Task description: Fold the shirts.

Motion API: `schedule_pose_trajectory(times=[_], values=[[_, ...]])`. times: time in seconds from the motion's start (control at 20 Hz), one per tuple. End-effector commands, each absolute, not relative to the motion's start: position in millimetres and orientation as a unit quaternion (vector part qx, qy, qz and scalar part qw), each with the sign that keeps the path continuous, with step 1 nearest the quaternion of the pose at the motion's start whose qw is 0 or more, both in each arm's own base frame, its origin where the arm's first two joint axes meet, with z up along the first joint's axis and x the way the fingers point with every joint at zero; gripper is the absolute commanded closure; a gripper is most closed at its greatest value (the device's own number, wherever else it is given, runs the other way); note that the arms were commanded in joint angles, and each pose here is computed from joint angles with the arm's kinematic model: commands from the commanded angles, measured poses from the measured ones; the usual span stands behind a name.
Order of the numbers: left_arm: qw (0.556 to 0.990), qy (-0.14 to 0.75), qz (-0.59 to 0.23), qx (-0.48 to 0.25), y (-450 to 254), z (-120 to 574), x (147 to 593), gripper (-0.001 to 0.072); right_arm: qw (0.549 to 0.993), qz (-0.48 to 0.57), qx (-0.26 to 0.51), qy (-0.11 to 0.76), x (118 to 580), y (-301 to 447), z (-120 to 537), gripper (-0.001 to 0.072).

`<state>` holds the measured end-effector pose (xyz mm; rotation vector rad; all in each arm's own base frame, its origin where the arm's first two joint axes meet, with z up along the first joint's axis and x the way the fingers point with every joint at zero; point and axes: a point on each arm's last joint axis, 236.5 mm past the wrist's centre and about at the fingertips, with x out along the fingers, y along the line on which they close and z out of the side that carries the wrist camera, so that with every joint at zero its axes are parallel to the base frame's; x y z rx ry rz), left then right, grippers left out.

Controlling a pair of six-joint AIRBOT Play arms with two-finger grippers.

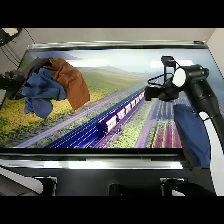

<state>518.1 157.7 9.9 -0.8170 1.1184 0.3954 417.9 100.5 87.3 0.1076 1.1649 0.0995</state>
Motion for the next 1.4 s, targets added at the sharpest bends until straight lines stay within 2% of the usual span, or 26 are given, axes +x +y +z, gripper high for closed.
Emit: schedule_pose_trajectory(times=[0.0, 0.1, 0.15, 0.2, 0.25, 0.4, 0.55, 0.7, 0.8, 0.9, 1.05, 1.15, 1.35], values=[[0.758, 0.514, 0.120, -0.383, 138.6, -22.8, 538.8, -0.0013, 0.829, 0.066, 0.073, 0.550, 416.5, 114.0, 89.1, 0.0021], [0.744, 0.535, 0.113, -0.385, 125.7, -44.5, 538.9, -0.0013, 0.825, 0.079, 0.085, 0.554, 413.8, 121.9, 89.9, 0.0021], [0.739, 0.541, 0.112, -0.385, 123.5, -51.0, 538.3, 0.0065, 0.821, 0.084, 0.091, 0.558, 411.4, 125.6, 89.9, 0.0021], [0.737, 0.545, 0.111, -0.385, 122.6, -53.0, 536.9, 0.0469, 0.819, 0.089, 0.096, 0.558, 410.6, 128.9, 90.4, 0.0021], [0.743, 0.543, 0.096, -0.380, 120.3, -46.3, 538.0, 0.0666, 0.816, 0.097, 0.098, 0.561, 408.2, 132.4, 91.2, 0.0022], [0.802, 0.481, 0.057, -0.350, 121.1, 27.5, 556.1, 0.0685, 0.824, 0.118, 0.068, 0.549, 404.6, 130.9, 101.1, 0.0022], [0.885, 0.346, 0.030, -0.309, 113.3, 173.3, 560.3, 0.0684, 0.847, 0.117, 0.024, 0.519, 401.0, 116.1, 124.6, 0.0022], [0.947, 0.235, -0.047, -0.213, 47.4, 316.1, 509.2, 0.0684, 0.874, 0.087, -0.010, 0.479, 391.6, 90.3, 159.8, 0.0042], [0.963, 0.188, -0.114, -0.153, -17.9, 378.9, 459.1, 0.0685, 0.887, 0.069, -0.026, 0.456, 377.7, 74.5, 183.9, 0.0042], [0.959, 0.169, -0.191, -0.120, -86.2, 410.6, 409.6, 0.0684, 0.894, 0.062, -0.030, 0.442, 358.2, 65.9, 204.2, 0.0041], [0.926, 0.197, -0.310, -0.089, -179.6, 406.5, 356.0, 0.0684, 0.890, 0.058, -0.030, 0.451, 318.4, 56.3, 220.3, 0.0039], [0.898, 0.238, -0.363, -0.066, -231.5, 373.8, 338.8, 0.0684, 0.881, 0.044, -0.019, 0.470, 286.8, 47.1, 224.7, 0.0037], [0.848, 0.378, -0.369, 0.041, -285.4, 230.1, 324.7, 0.0684, 0.861, -0.005, -0.022, 0.508, 238.4, 18.9, 225.0, 0.0032]])
